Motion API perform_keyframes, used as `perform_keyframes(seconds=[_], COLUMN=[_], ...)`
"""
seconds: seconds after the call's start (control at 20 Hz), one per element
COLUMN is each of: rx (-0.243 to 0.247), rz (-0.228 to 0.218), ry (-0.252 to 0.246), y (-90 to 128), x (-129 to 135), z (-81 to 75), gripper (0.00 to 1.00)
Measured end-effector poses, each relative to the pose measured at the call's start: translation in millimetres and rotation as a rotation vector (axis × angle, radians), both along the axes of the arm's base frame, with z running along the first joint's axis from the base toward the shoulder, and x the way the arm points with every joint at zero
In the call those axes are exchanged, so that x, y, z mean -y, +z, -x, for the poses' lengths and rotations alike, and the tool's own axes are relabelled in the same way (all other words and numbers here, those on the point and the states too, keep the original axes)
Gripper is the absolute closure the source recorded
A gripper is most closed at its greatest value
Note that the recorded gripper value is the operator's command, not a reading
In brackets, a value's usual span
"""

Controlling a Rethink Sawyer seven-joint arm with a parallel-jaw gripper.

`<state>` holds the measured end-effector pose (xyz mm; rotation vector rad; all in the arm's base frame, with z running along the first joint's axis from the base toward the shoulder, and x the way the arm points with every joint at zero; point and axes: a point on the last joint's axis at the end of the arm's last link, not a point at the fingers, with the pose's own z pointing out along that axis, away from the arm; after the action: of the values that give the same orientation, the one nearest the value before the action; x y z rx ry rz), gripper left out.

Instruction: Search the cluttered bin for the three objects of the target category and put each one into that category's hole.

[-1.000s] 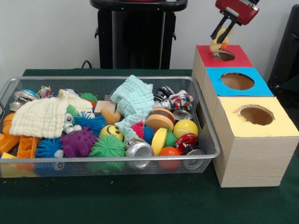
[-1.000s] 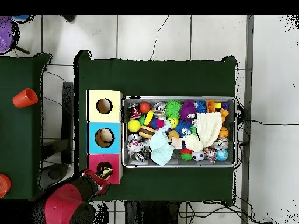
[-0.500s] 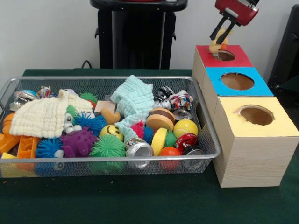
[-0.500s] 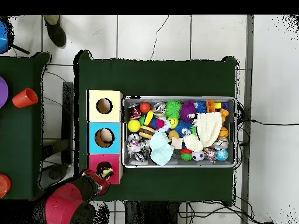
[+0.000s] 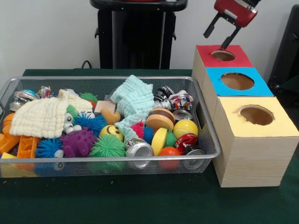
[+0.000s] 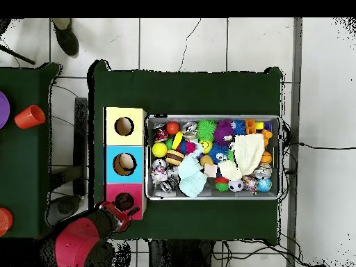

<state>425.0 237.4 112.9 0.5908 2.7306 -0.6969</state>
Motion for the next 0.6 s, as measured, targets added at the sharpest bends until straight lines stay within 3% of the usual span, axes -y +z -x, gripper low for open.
perform_keyframes(seconds=[0.45,0.6], rx=[0.004,0.031], rz=[0.004,-0.007], ry=[-0.002,-0.012], y=[-4,-3], x=[1,11], z=[-0.6,-6.7], gripper=[0.0,0.0])
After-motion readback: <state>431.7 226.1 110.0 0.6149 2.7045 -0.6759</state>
